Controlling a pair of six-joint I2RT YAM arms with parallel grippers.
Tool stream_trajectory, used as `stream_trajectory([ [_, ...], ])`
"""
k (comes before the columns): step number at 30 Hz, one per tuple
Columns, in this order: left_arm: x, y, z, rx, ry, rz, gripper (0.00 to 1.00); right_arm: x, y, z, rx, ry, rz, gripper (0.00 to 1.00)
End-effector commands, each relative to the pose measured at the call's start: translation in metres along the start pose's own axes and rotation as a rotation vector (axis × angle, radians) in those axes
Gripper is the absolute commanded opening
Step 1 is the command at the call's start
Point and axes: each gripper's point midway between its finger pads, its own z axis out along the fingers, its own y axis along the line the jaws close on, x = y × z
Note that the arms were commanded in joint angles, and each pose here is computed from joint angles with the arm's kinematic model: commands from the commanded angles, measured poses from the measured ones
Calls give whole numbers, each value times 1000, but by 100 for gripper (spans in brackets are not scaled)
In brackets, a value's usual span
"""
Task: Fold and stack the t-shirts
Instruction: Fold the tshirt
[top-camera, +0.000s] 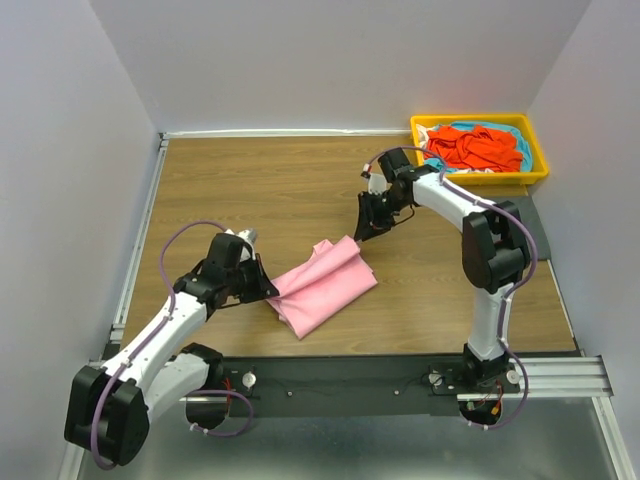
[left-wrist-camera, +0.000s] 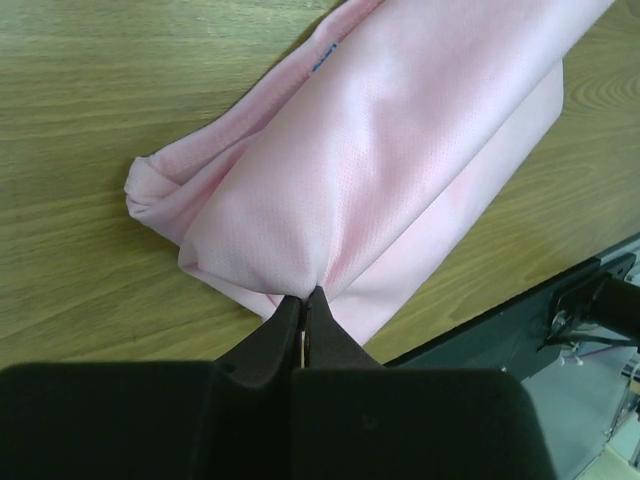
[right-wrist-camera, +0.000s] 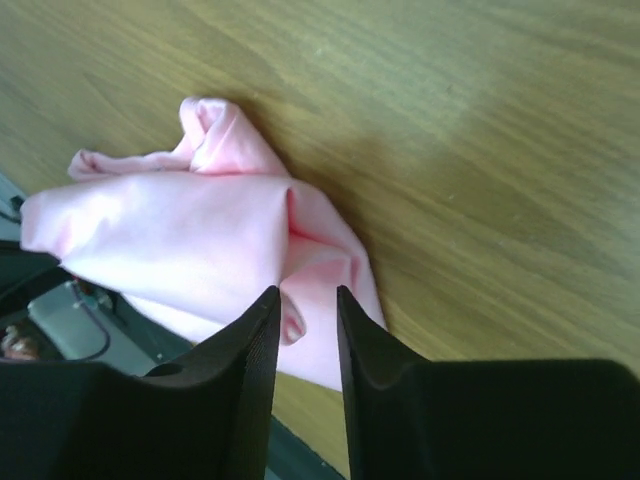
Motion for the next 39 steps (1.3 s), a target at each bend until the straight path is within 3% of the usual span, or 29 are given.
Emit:
stream_trajectory([
  [1,-12,4,-12,-56,-73,-40,1,-34,4,-22,81,-159,-44,46],
  [3,-18,7,-18,-84,-108,-54,4,-43,3,-37,131,-231,-57,53],
  [4,-19,6,-24,-91,-129,-68,11,-45,8,-51,142,-273,-59,57],
  [7,-24,8,-33,-112,-175,-96,21,-50,11,-71,180,-355,-71,57],
  [8,-25,6,-38,-107,-191,-112,33,-49,16,-80,176,-388,-75,58],
  [11,-27,5,-46,-113,-224,-142,57,-40,22,-90,159,-421,-85,58],
  [18,-34,-8,-68,-61,-296,-160,67,2,38,-73,-9,-329,-123,58],
  [21,-42,-25,-74,-2,-304,-119,68,15,51,-67,-121,-301,-140,56],
  [22,-47,-31,-74,14,-307,-94,65,24,52,-61,-152,-276,-124,56],
  [23,-55,-41,-80,41,-322,-73,53,24,56,-58,-188,-278,-132,55],
  [24,-58,-46,-81,57,-325,-59,48,28,59,-56,-215,-264,-127,55],
  [29,-58,-90,-67,201,-231,15,40,45,63,-29,-270,-178,-116,52],
  [34,-24,-124,-37,252,-97,100,38,38,65,-11,-287,-159,-117,47],
  [39,-25,-132,-19,255,-76,137,40,28,74,19,-301,-116,-142,45],
])
